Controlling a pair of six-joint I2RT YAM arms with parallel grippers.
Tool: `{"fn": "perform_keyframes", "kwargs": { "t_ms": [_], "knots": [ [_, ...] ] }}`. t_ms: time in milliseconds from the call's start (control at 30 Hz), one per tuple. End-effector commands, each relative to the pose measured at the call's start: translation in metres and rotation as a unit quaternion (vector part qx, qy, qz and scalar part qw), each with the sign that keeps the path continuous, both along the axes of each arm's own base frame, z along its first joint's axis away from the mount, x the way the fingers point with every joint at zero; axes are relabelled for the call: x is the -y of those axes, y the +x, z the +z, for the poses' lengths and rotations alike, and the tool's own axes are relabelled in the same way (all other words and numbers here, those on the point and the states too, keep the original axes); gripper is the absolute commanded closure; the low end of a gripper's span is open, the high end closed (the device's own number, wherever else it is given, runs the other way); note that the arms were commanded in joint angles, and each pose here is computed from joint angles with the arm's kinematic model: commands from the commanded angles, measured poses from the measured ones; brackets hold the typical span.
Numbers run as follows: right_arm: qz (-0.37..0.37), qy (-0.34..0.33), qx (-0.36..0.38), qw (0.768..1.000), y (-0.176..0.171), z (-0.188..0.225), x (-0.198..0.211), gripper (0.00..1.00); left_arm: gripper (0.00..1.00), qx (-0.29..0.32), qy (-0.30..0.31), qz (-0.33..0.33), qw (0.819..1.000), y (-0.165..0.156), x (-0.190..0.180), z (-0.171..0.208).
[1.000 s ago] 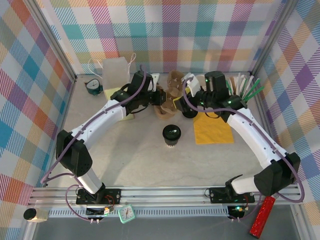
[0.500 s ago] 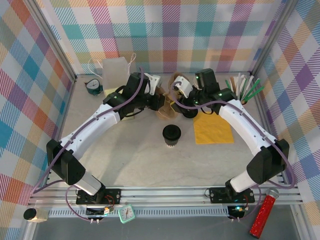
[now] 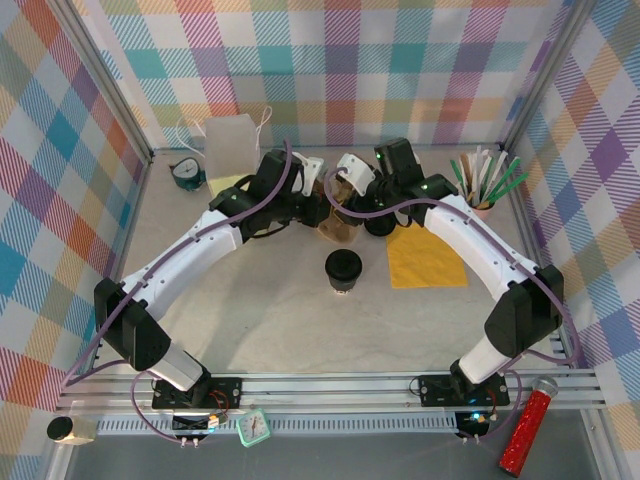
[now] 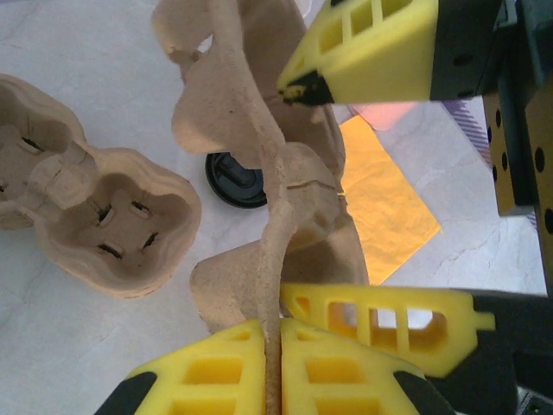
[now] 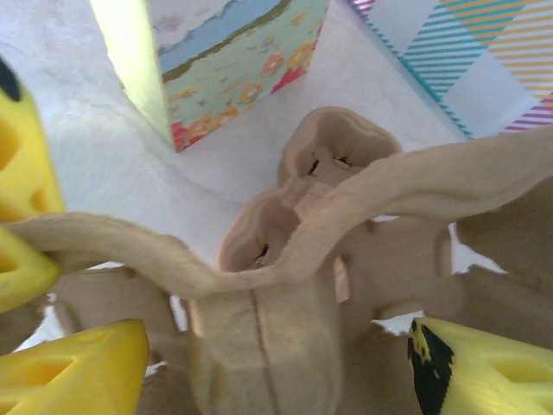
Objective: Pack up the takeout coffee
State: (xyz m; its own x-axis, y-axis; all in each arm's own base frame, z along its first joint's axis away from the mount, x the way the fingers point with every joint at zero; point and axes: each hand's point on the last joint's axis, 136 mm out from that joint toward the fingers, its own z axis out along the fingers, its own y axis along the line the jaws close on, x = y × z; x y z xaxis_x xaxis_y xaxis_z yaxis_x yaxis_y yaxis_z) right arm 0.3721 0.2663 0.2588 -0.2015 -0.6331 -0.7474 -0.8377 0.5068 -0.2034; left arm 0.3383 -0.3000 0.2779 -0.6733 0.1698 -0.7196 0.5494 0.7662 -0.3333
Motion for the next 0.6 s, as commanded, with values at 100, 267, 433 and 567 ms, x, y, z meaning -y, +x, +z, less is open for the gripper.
{"fn": "perform_keyframes", "kwargs": {
  "t_ms": [100,267,433,567],
  "knots": [
    [0.017,-0.004,0.032,0.999,-0.004,0.009,0.006,0.21,0.90,0.018,-0.009,-0.015,1.000,-0.010,0.000,0.015],
    [0.039,-0.010,0.004,0.999,-0.014,-0.007,0.003,0.21,0.90,0.019,-0.014,-0.019,1.000,-0.011,0.002,0.018],
    [0.032,-0.017,-0.003,0.999,-0.010,-0.016,0.004,0.22,0.90,0.021,-0.017,-0.024,0.999,-0.015,0.003,0.021],
    [0.028,-0.011,-0.005,1.000,-0.007,-0.014,0.002,0.22,0.90,0.022,-0.019,-0.029,0.999,-0.017,0.005,0.023]
  ]
}}
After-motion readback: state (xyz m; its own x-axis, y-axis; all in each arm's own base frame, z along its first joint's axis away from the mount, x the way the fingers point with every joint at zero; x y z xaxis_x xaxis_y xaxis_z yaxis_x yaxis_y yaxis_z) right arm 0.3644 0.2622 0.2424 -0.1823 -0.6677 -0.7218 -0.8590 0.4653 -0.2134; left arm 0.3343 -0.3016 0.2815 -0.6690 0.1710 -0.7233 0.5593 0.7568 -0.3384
